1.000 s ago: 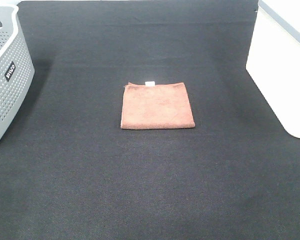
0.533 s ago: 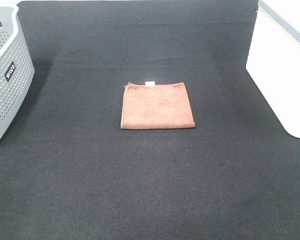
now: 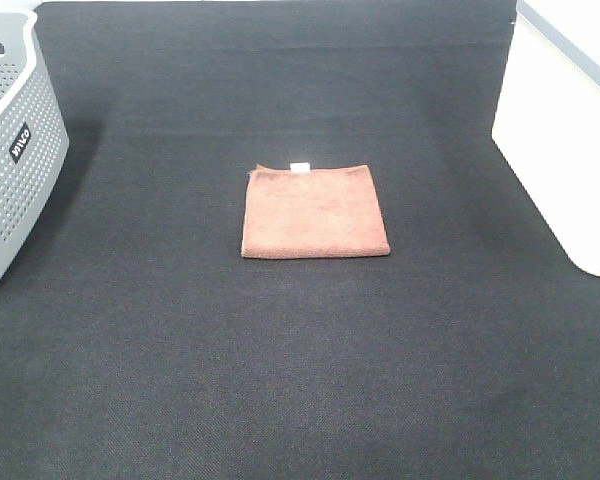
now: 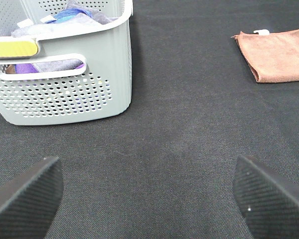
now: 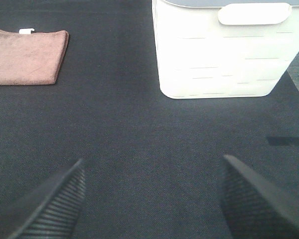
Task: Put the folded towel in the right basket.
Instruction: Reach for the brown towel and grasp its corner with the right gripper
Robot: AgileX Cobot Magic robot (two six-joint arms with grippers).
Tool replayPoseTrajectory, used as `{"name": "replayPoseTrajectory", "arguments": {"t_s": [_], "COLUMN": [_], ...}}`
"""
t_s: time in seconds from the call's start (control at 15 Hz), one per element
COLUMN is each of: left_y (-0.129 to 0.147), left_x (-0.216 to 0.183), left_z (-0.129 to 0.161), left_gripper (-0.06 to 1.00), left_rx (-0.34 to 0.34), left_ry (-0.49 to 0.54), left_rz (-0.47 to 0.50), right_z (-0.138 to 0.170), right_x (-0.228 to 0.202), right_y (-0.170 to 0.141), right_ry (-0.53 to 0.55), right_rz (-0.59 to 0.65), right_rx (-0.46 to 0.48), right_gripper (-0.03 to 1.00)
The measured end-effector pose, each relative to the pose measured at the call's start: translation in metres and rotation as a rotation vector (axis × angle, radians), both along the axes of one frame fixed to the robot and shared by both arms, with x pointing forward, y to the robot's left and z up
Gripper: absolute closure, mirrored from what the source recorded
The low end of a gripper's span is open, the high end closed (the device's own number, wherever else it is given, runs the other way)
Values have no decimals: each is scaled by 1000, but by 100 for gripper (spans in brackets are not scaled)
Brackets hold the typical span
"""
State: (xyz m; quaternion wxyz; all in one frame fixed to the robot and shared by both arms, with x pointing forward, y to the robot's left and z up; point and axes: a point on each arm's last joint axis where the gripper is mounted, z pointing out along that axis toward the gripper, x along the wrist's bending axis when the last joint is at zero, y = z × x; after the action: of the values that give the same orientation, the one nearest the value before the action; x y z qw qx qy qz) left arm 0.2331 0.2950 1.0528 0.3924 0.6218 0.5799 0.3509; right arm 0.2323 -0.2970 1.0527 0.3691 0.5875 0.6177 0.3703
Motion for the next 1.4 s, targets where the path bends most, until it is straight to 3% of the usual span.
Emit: {"name": "replayPoseTrajectory", "arguments": {"t_s": [1.4], "left_y": [0], "left_x": [0], "left_z": [0], "left_gripper": [7], "left_rx": [0], "left_ry": [0], "left_rz": [0], "right_z": [0], "right_x": [0], "right_y": [0], "right_ry": [0], "right_rz": [0], "right_rx": [0], "right_gripper": [27]}}
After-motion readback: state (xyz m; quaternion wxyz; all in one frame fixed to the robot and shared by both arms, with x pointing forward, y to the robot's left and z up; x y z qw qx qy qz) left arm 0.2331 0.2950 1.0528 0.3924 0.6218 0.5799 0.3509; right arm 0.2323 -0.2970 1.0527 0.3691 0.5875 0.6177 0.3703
